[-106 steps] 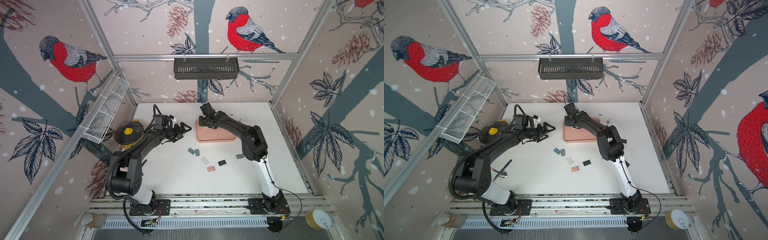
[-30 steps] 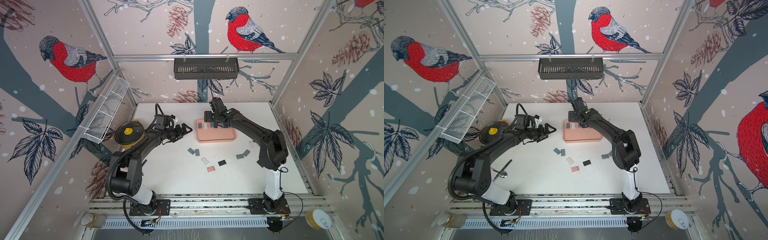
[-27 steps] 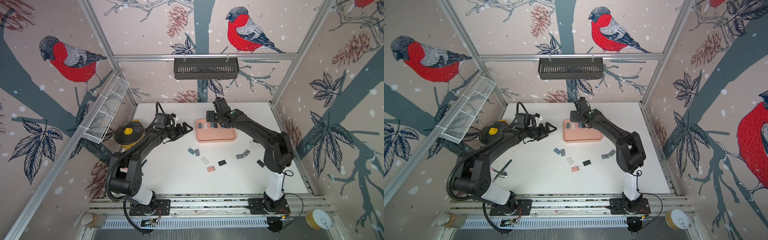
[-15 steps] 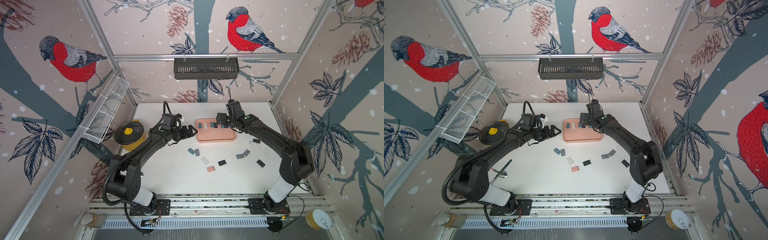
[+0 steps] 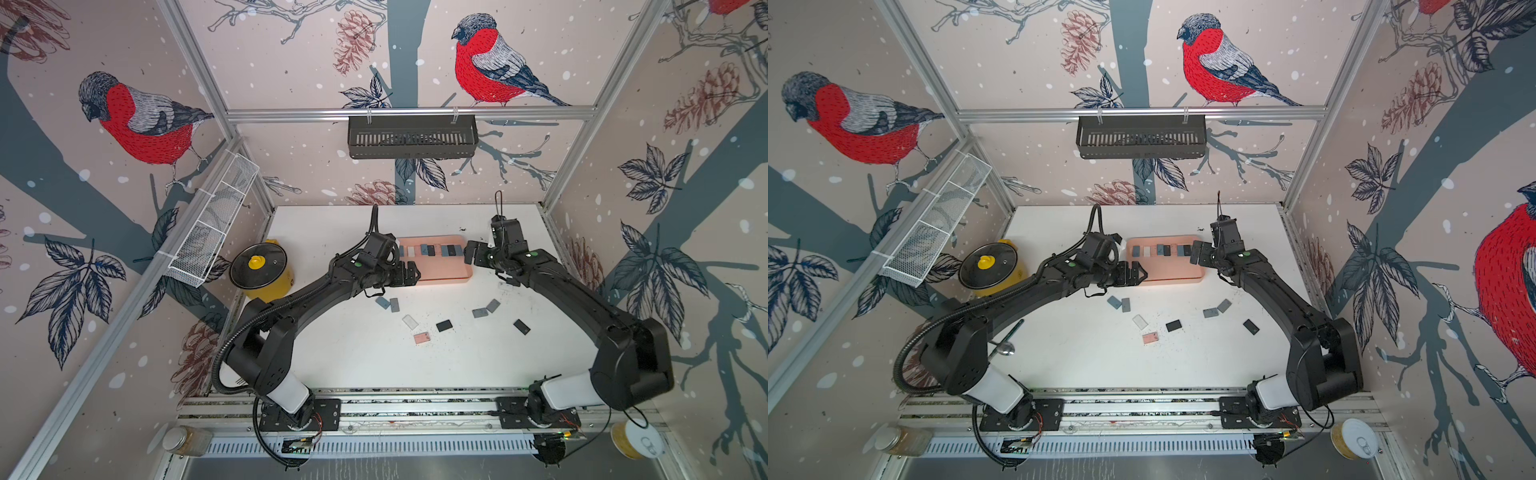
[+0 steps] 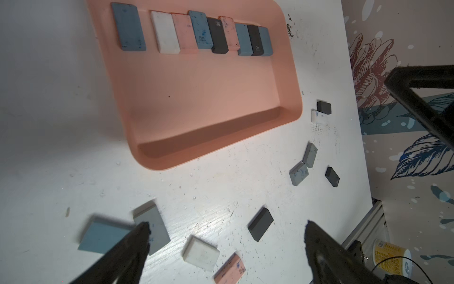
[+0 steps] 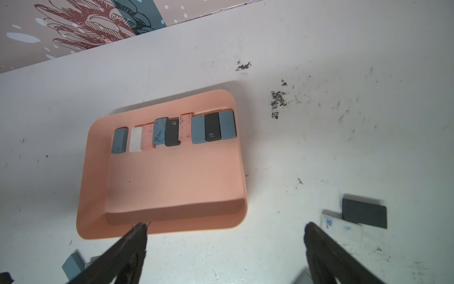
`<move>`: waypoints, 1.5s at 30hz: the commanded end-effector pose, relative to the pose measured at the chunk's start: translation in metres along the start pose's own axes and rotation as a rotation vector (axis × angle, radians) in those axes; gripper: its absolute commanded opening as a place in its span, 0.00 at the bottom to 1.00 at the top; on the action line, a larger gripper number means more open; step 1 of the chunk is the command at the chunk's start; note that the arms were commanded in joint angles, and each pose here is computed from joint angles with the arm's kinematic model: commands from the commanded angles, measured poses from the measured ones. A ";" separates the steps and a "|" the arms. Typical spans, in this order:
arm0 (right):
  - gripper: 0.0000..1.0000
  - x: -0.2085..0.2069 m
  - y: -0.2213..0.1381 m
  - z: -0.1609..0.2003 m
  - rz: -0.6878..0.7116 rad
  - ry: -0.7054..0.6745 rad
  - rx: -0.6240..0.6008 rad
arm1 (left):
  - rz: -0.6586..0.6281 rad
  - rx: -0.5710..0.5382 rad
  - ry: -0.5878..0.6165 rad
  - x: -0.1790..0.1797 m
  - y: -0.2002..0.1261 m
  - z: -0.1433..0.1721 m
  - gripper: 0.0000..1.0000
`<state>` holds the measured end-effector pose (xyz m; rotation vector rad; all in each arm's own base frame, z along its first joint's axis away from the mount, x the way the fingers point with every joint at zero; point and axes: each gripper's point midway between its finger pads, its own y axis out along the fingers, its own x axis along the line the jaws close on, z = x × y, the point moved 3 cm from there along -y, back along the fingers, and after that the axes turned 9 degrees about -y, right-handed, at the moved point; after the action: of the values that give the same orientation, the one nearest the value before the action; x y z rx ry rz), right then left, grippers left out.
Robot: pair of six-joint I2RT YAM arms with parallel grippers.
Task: Put the eraser in the storage box
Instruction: Pick up the eraser from the center of the board.
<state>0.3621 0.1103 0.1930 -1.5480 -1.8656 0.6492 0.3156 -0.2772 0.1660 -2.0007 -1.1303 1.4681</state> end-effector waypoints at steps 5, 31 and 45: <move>0.99 -0.028 -0.024 0.012 -0.014 0.062 -0.018 | -0.054 0.060 0.067 -0.027 0.036 0.025 0.97; 0.99 -0.073 -0.054 0.025 -0.029 0.259 -0.091 | -0.286 0.140 0.627 -0.041 0.103 0.128 0.86; 0.99 -0.076 -0.052 0.027 -0.028 0.263 -0.090 | -0.389 0.184 0.733 -0.021 0.112 0.148 0.66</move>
<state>0.3132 0.0264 0.1956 -1.5711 -1.7114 0.3568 0.2165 -0.3900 0.0489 -1.8528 -0.9125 0.5894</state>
